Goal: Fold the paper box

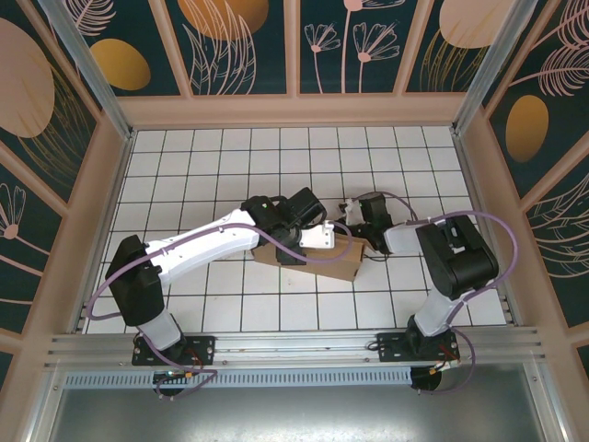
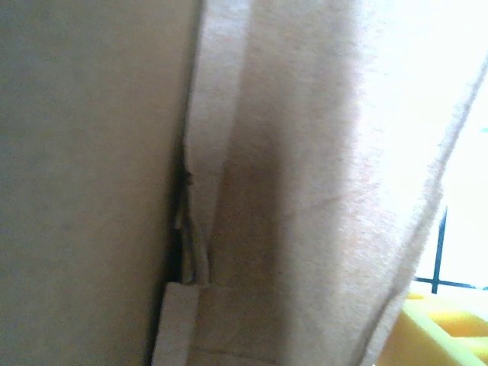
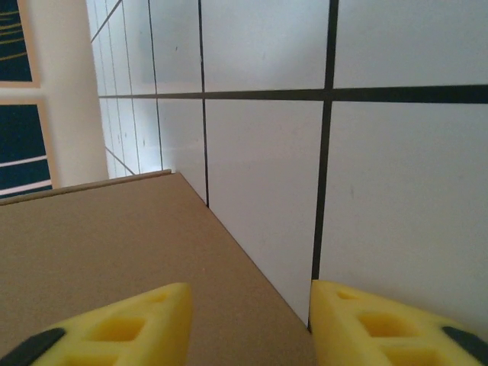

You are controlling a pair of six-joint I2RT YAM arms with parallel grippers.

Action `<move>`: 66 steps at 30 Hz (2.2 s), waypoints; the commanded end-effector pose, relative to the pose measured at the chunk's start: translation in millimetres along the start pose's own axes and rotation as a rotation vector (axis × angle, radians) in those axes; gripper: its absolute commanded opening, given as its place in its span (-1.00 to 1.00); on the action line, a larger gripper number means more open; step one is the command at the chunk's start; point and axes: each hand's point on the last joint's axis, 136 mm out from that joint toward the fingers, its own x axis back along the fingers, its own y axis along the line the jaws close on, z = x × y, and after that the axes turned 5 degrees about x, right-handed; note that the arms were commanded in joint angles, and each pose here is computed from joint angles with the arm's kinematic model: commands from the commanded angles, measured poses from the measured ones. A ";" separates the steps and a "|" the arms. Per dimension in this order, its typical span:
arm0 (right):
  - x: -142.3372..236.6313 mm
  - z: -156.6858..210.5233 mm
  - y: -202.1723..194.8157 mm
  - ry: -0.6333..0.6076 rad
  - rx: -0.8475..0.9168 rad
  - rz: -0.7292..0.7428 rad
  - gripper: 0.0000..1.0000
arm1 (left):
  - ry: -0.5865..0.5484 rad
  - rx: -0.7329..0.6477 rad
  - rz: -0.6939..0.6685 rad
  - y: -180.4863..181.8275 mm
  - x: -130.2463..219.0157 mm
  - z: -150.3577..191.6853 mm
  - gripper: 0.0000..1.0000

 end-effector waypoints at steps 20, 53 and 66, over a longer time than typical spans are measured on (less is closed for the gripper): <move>27.5 -32.4 37.4 -0.076 0.186 -0.006 0.22 | -0.237 0.055 -0.192 33.2 60.8 -23.4 0.97; 224.1 25.1 176.2 -0.334 0.951 0.400 -0.08 | -0.622 0.847 -0.405 80.8 140.5 106.3 0.66; 202.5 35.6 149.3 -0.188 0.995 0.451 -0.08 | -0.588 0.822 -0.371 78.0 119.2 106.5 0.36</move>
